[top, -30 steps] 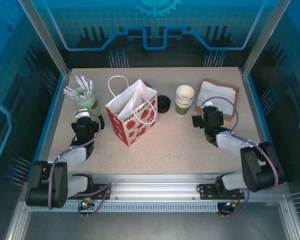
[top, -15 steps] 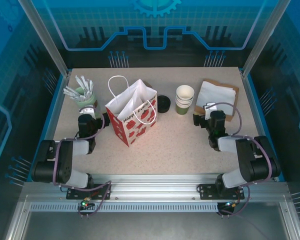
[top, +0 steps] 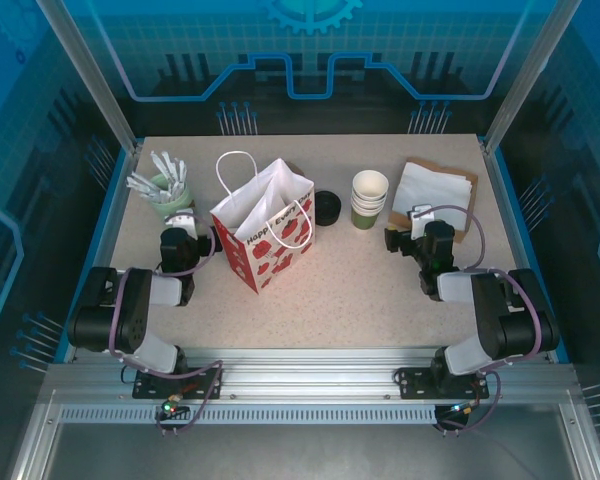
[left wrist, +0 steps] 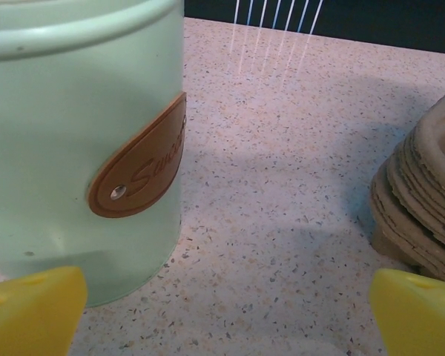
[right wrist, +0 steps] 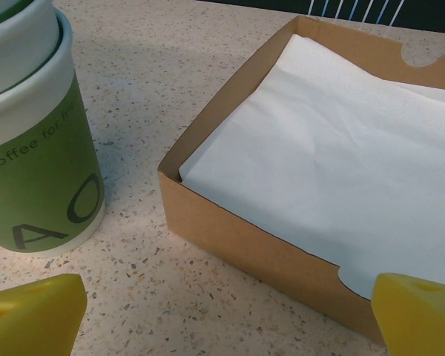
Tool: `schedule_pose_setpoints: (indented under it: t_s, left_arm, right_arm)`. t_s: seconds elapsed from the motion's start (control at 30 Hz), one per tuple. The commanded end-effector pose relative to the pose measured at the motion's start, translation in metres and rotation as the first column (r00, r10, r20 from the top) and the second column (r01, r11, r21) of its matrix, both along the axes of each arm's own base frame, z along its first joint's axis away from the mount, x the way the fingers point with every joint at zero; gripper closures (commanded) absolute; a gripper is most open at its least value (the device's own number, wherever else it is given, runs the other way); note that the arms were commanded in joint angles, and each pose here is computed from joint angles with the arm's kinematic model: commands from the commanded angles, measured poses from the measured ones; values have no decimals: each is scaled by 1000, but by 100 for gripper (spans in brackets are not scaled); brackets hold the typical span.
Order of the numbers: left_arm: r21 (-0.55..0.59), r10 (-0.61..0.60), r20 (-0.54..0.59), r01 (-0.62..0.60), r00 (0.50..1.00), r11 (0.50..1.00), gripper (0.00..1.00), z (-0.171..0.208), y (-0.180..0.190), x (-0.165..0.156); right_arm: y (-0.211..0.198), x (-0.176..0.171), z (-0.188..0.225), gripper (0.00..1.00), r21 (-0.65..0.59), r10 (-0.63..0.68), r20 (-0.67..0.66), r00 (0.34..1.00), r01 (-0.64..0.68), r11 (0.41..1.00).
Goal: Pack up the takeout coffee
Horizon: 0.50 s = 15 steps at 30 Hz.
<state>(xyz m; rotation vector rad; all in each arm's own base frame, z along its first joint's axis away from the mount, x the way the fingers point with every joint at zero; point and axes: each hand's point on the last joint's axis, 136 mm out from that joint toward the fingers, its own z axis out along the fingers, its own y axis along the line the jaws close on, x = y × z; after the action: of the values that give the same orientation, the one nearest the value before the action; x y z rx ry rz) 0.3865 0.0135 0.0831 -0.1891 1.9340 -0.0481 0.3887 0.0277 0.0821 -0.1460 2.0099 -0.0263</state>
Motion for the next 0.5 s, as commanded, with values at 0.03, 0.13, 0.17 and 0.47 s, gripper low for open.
schedule_pose_setpoints:
  t_s: [0.03, 0.13, 0.17, 0.47]
  left_arm:
    - [32, -38, 27, 37, 999, 999, 1, 11, -8, 10]
    - [34, -41, 24, 40, 999, 999, 1, 11, -8, 10]
    - [36, -42, 24, 41, 999, 999, 1, 11, -8, 10]
    - [36, -42, 23, 41, 999, 998, 1, 11, -9, 10]
  right_arm:
    - [-2, 8, 12, 0, 21, -2, 45, 999, 1, 1000]
    - [-1, 8, 12, 0, 21, -1, 44, 999, 0, 1000]
    - [-1, 8, 12, 0, 22, -1, 45, 999, 0, 1000]
    - [-1, 8, 12, 0, 22, -1, 44, 999, 0, 1000]
